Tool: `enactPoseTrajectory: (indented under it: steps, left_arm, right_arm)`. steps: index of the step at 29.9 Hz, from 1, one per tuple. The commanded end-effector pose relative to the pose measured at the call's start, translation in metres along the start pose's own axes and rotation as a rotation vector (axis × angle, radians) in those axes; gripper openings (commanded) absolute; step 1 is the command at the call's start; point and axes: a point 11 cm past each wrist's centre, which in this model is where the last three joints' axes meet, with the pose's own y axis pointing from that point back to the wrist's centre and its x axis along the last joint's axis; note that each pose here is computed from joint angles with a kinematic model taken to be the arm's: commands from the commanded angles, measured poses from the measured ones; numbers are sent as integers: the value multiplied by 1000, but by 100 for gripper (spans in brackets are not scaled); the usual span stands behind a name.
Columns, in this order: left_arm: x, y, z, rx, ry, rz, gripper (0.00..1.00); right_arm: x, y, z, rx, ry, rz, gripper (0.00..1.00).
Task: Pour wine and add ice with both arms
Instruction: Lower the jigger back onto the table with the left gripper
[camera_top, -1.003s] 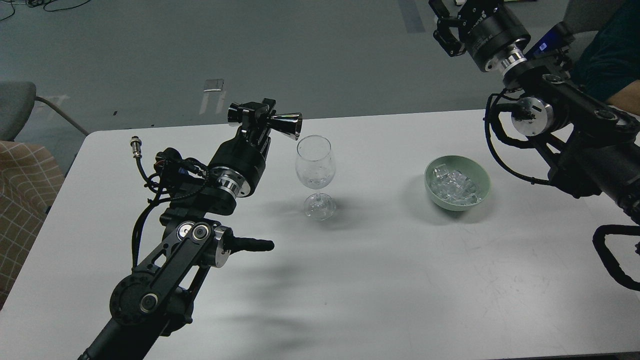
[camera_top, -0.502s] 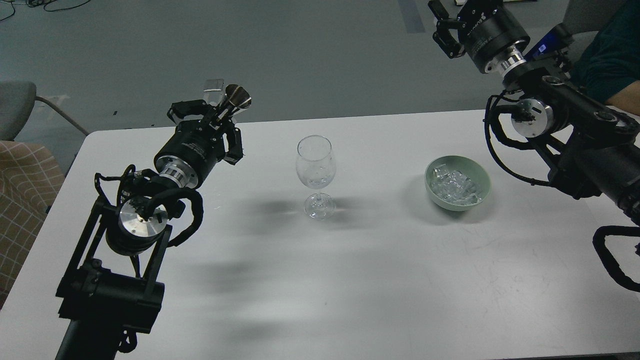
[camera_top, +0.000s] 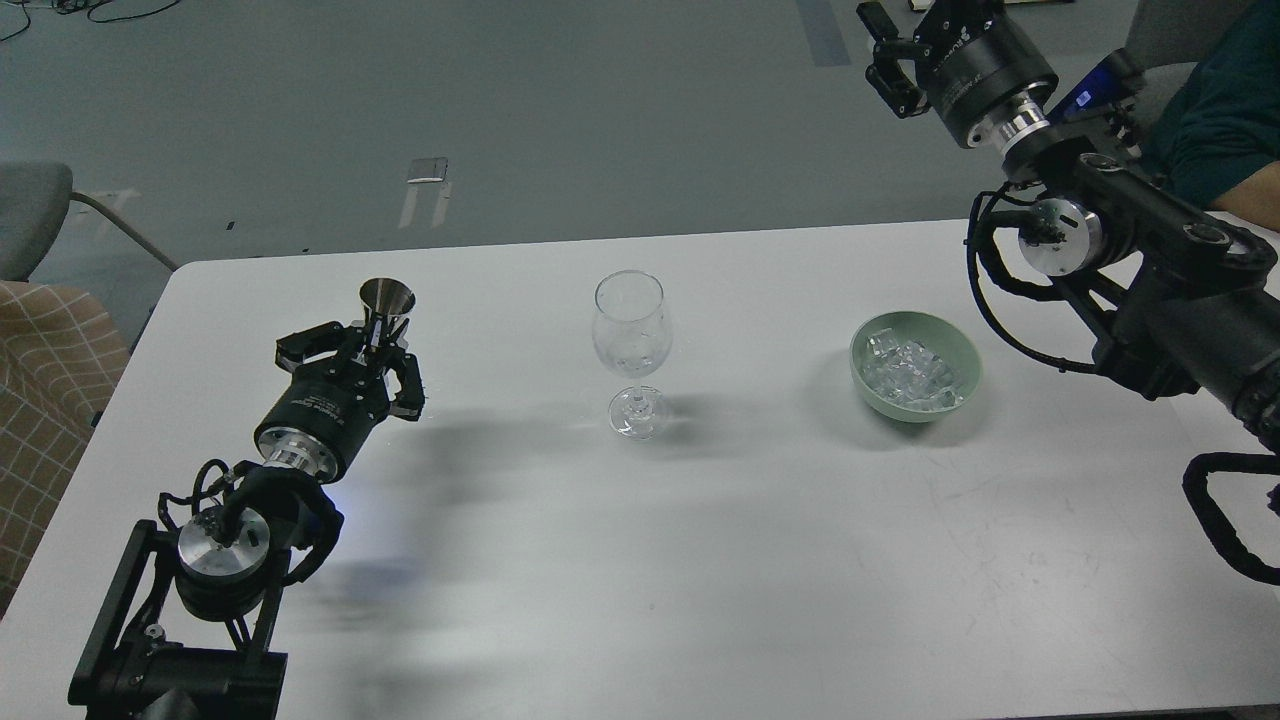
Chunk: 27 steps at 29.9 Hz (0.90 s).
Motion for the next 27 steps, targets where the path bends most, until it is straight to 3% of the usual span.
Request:
enactPoseTrajectory:
  steps: [1,27]
  left_arm:
    - [15,0,-2,5,8,41,36]
    - [28,-3,-3,16,0,77,46]
  right_arm:
    - [0,0,-2,3,0,-5,100]
    - [1,2,1,-3,3,4,100]
